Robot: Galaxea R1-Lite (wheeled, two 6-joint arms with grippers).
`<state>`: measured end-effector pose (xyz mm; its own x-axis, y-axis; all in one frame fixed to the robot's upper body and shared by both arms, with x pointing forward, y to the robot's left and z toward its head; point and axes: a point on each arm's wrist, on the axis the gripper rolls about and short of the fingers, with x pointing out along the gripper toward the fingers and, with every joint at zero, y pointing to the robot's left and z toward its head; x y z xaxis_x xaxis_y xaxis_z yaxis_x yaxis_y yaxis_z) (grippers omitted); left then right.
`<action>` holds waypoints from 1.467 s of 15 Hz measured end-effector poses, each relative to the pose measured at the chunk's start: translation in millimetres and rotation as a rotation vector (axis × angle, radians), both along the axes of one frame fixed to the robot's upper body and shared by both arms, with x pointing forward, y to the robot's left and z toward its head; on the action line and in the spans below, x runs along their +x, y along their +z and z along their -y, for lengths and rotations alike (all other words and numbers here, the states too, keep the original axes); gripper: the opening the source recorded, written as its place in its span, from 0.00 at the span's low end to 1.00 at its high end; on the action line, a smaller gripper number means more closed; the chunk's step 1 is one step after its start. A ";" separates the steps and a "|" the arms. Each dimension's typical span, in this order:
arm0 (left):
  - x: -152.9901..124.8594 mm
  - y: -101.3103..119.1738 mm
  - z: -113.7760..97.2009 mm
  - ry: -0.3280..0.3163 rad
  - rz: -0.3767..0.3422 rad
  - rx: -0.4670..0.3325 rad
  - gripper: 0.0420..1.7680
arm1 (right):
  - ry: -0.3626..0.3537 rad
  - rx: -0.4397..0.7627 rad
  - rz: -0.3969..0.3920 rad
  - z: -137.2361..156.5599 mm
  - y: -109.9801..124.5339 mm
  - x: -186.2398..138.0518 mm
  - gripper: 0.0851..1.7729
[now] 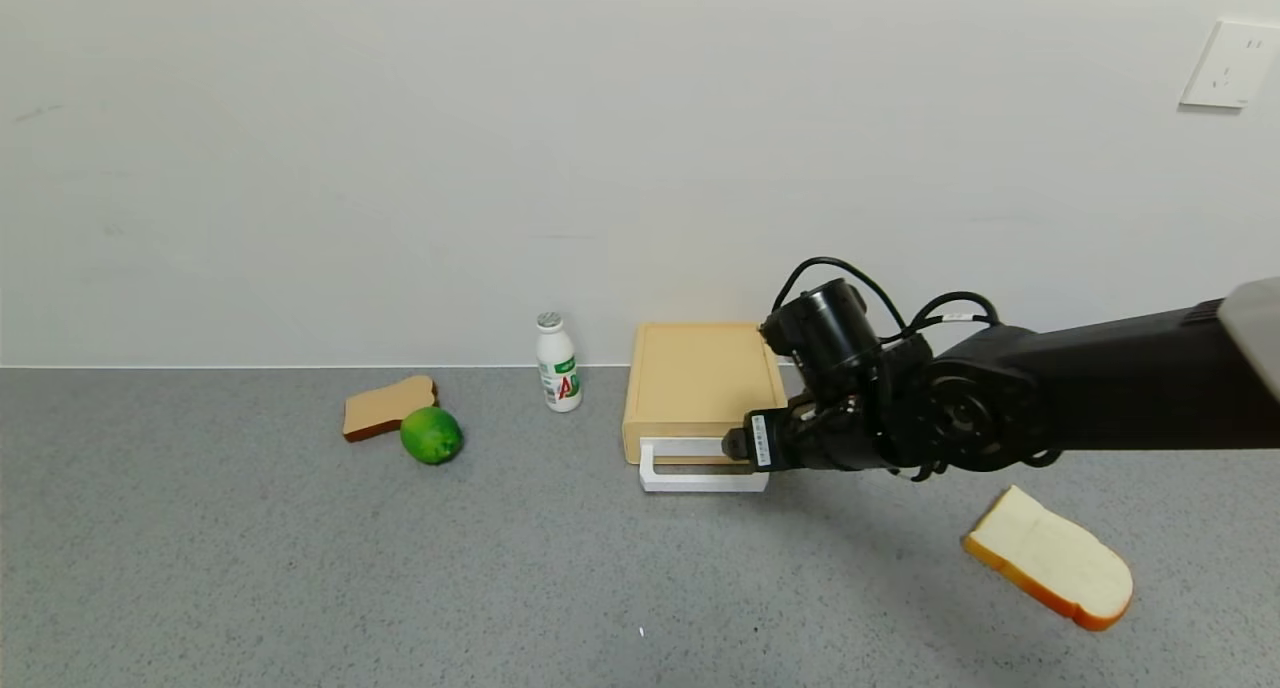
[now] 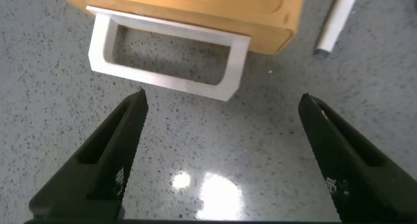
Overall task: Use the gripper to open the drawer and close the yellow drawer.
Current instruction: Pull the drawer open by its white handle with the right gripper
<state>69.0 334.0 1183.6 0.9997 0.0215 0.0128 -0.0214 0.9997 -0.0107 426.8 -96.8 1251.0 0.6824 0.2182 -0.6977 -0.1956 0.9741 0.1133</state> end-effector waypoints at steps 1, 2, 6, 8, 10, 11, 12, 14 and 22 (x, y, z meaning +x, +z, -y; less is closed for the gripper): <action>0.0 0.0 0.0 0.000 0.000 0.000 0.97 | -0.007 -0.004 -0.008 -7.8 -7.9 1.9 0.96; 0.0 0.0 0.0 0.000 0.000 0.000 0.97 | -0.016 -0.009 -0.013 -15.0 -15.6 4.4 0.96; 0.0 0.0 0.0 0.000 0.000 0.000 0.97 | -0.066 -0.010 -0.019 -33.7 -36.4 12.8 0.96; 0.0 0.0 0.0 0.000 0.000 0.000 0.97 | -0.080 0.001 -0.021 -36.6 -39.9 15.8 0.96; 0.0 0.0 0.0 0.000 0.000 0.000 0.97 | -0.095 -0.003 -0.013 -38.0 -41.8 18.3 0.96; 0.0 0.0 0.0 0.000 0.000 0.000 0.97 | -0.107 -0.011 -0.006 -38.2 -43.2 20.1 0.96; 0.0 0.0 0.0 0.000 0.000 0.000 0.97 | -0.115 -0.014 -0.001 -38.4 -44.3 22.3 0.96; 0.0 0.0 0.0 0.000 0.000 0.000 0.97 | -0.134 -0.016 0.009 -39.7 -46.1 26.0 0.96; 0.0 0.0 0.0 0.000 0.000 0.000 0.97 | -0.182 -0.008 0.008 -42.0 -57.4 36.7 0.96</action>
<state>69.0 334.0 1183.6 0.9997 0.0215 0.0123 -0.0214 0.9997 -0.0103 463.5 -54.8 1193.6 0.7154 0.0853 -0.6934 -0.0170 0.9944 0.1047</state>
